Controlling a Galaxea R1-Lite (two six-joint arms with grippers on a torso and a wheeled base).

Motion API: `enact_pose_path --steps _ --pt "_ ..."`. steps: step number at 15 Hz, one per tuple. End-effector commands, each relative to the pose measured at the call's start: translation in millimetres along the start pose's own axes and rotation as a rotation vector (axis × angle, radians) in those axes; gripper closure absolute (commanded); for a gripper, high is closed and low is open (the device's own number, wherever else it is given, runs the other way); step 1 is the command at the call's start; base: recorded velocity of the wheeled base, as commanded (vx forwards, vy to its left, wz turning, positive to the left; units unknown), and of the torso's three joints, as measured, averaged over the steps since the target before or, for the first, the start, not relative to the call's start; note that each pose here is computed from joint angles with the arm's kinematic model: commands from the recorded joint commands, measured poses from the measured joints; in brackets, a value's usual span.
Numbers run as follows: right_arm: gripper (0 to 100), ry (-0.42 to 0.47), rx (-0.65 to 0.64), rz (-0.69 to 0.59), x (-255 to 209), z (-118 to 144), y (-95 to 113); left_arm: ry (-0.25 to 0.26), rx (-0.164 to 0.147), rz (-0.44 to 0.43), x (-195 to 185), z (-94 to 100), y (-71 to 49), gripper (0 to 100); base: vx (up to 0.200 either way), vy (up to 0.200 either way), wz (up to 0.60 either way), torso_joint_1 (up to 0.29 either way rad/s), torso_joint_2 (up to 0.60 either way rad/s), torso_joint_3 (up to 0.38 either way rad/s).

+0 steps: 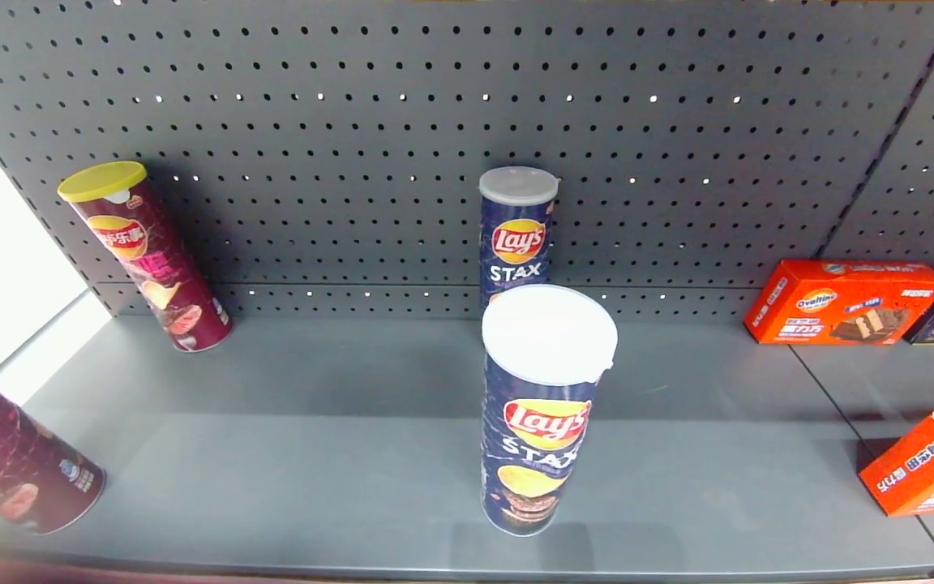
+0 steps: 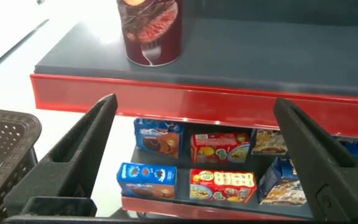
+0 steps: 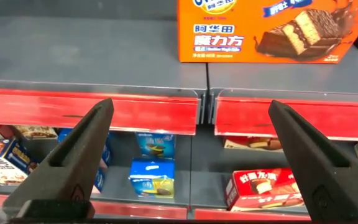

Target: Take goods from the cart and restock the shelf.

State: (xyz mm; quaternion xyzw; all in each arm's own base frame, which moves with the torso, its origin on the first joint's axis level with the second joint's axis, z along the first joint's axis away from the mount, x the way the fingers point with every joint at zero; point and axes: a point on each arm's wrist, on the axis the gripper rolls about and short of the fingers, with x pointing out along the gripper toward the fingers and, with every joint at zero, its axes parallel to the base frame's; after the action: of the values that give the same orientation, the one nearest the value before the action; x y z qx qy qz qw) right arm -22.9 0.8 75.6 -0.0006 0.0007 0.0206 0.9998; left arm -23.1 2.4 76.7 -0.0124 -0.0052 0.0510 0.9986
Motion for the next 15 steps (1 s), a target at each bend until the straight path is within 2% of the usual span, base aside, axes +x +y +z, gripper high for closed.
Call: enact_pose_path --steps 1,2,4,15 --pt "0 0.0 0.0 0.0 0.0 0.0 0.0 0.0 0.001 0.001 0.0 0.0 0.0 0 0.0 0.0 0.0 0.0 0.0 0.0" --pt "0 0.0 0.0 0.0 0.0 0.0 0.0 0.0 0.0 0.001 0.0 0.0 0.0 0 0.0 0.0 0.0 0.0 0.0 0.0" --pt "0 0.0 0.0 0.0 0.0 0.0 0.0 0.0 0.0 0.001 0.0 0.0 0.0 0 0.0 -0.2 0.0 0.0 0.0 0.002" --pt "0 0.0 0.0 0.0 0.0 0.0 0.0 0.0 0.0 -0.001 0.0 0.0 0.0 0 0.0 0.0 0.0 0.0 0.0 0.0"
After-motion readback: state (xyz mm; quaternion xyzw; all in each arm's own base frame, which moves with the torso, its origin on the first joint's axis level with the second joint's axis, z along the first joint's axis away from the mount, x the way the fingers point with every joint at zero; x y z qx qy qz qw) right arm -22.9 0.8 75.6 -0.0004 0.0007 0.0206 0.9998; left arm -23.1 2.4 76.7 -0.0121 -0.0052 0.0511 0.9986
